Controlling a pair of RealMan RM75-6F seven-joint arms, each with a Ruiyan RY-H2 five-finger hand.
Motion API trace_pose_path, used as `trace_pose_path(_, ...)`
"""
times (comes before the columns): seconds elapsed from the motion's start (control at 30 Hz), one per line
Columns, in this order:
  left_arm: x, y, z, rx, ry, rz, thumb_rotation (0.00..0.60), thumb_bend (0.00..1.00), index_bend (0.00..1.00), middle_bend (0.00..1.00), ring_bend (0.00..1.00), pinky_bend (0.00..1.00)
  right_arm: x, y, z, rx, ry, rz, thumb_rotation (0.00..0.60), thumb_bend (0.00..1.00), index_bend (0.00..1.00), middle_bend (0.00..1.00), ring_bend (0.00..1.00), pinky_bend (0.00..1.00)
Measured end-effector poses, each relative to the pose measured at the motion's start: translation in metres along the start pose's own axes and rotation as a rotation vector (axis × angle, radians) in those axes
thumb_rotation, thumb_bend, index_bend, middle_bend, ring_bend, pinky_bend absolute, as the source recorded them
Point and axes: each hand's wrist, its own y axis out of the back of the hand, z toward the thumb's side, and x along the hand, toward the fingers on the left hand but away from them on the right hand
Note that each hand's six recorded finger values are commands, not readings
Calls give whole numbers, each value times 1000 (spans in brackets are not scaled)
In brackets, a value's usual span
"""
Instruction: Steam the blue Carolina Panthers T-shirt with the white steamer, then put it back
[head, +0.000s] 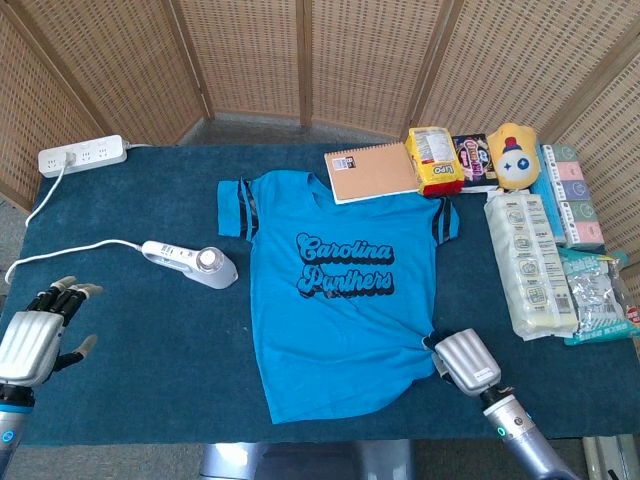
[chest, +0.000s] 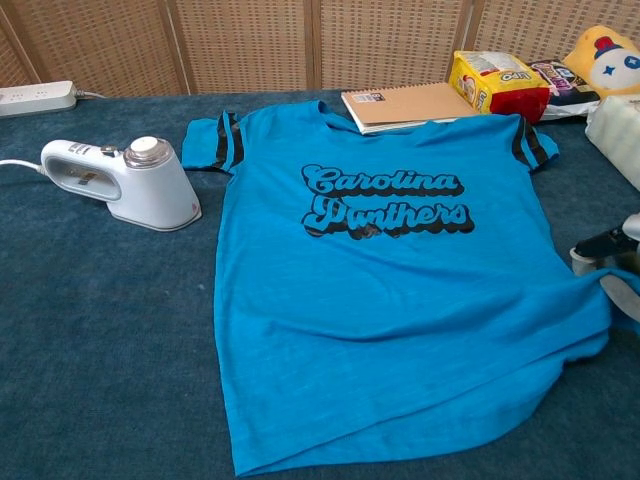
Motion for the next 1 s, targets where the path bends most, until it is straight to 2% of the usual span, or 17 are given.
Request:
trace_pose_path(0.13, 13, -5, -3, 22, -2, -29, 600, 235, 226, 279, 157, 275, 0, -1, 0, -4, -1, 2, 600, 697, 536, 546, 602, 757)
trace_pose_path(0.3, 34, -16, -9, 44, -1, -61, 600, 234, 156, 279, 158, 274, 0, -2, -2, -6, -8, 7, 600, 696, 539, 549, 603, 757)
trace_pose_path(0.5, 67, -23, -19, 89, 4, -61, 600, 238, 104, 279, 157, 275, 0, -3, -6, -5, -23, 9, 600, 696, 543, 552, 606, 757)
trace_pose_path(0.77, 106, -43, -32, 129, 33, -62, 600, 272, 103, 278, 157, 274, -1, -3, -9, -8, -31, 9, 600, 696, 549, 553, 608, 758)
trace_pose_path(1.0, 135, -64, -31, 148, 32, -66, 599, 276, 103, 278, 157, 275, -1, -3, -13, -10, -41, 11, 600, 697, 550, 554, 610, 759)
